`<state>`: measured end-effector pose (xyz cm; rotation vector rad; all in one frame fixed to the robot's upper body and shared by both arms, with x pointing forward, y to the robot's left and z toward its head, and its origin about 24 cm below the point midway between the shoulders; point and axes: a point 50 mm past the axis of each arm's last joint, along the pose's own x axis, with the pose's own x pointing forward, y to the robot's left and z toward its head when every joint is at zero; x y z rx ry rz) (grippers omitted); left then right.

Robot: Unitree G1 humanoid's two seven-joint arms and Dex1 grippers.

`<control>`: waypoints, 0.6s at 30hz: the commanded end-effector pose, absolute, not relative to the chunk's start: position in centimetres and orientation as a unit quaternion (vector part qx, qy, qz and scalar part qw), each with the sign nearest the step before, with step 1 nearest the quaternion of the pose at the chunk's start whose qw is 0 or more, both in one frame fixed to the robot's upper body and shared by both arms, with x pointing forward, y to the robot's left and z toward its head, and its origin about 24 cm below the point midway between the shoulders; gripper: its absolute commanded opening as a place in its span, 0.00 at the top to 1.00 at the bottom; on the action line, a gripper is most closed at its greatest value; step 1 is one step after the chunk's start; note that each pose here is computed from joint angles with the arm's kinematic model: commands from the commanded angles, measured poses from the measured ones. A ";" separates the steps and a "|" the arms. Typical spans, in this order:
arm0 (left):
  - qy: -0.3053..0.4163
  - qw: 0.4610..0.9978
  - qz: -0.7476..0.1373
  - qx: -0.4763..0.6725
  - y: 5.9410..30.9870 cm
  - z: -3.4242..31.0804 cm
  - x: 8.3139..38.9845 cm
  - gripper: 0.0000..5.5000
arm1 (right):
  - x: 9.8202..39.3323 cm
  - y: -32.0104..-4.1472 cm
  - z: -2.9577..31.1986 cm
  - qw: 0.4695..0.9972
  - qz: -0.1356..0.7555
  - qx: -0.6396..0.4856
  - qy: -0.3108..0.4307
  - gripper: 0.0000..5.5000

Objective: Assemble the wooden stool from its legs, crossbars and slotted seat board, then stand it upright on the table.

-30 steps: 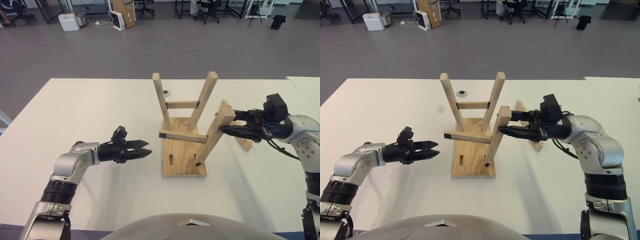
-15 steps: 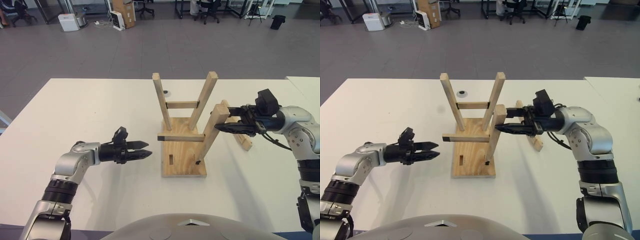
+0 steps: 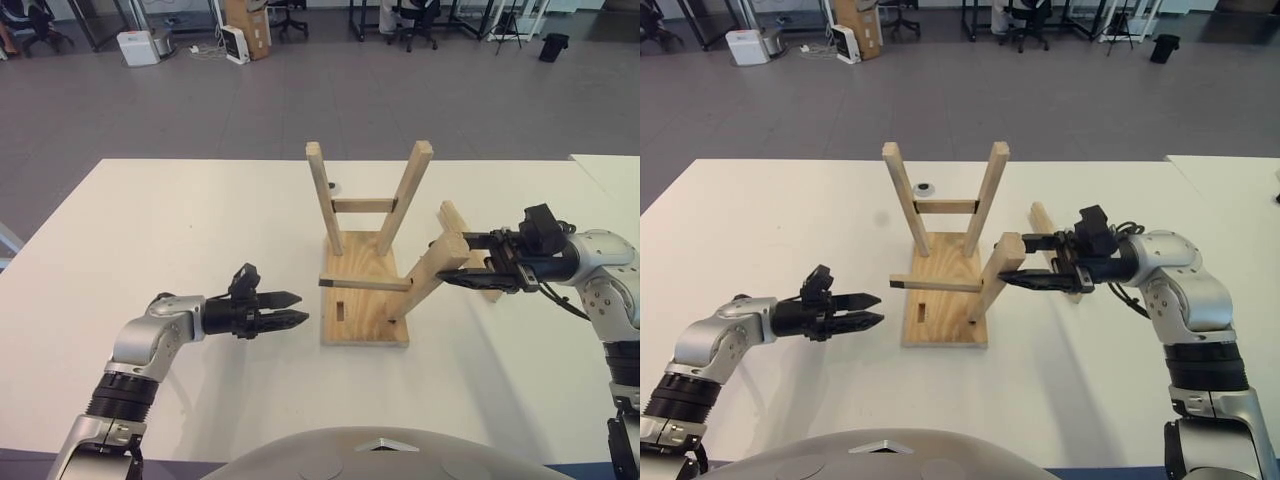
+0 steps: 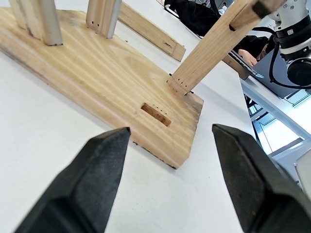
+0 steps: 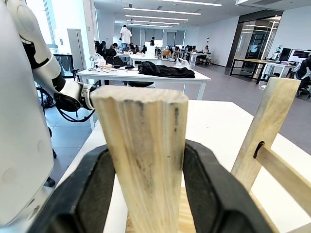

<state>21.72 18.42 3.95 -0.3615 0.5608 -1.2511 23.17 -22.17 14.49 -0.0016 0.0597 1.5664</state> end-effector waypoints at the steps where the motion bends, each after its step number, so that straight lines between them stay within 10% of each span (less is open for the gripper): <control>1: 0.259 0.757 -0.577 -0.165 17.7 3.8 21.5 0.44 | 21.7 -22.8 9.4 0.693 0.694 0.066 0.182 0.63; 18: 0.262 0.756 -0.576 -0.166 16.4 2.8 20.5 0.44 | 22.6 -23.2 5.2 0.780 0.576 -0.023 0.244 0.63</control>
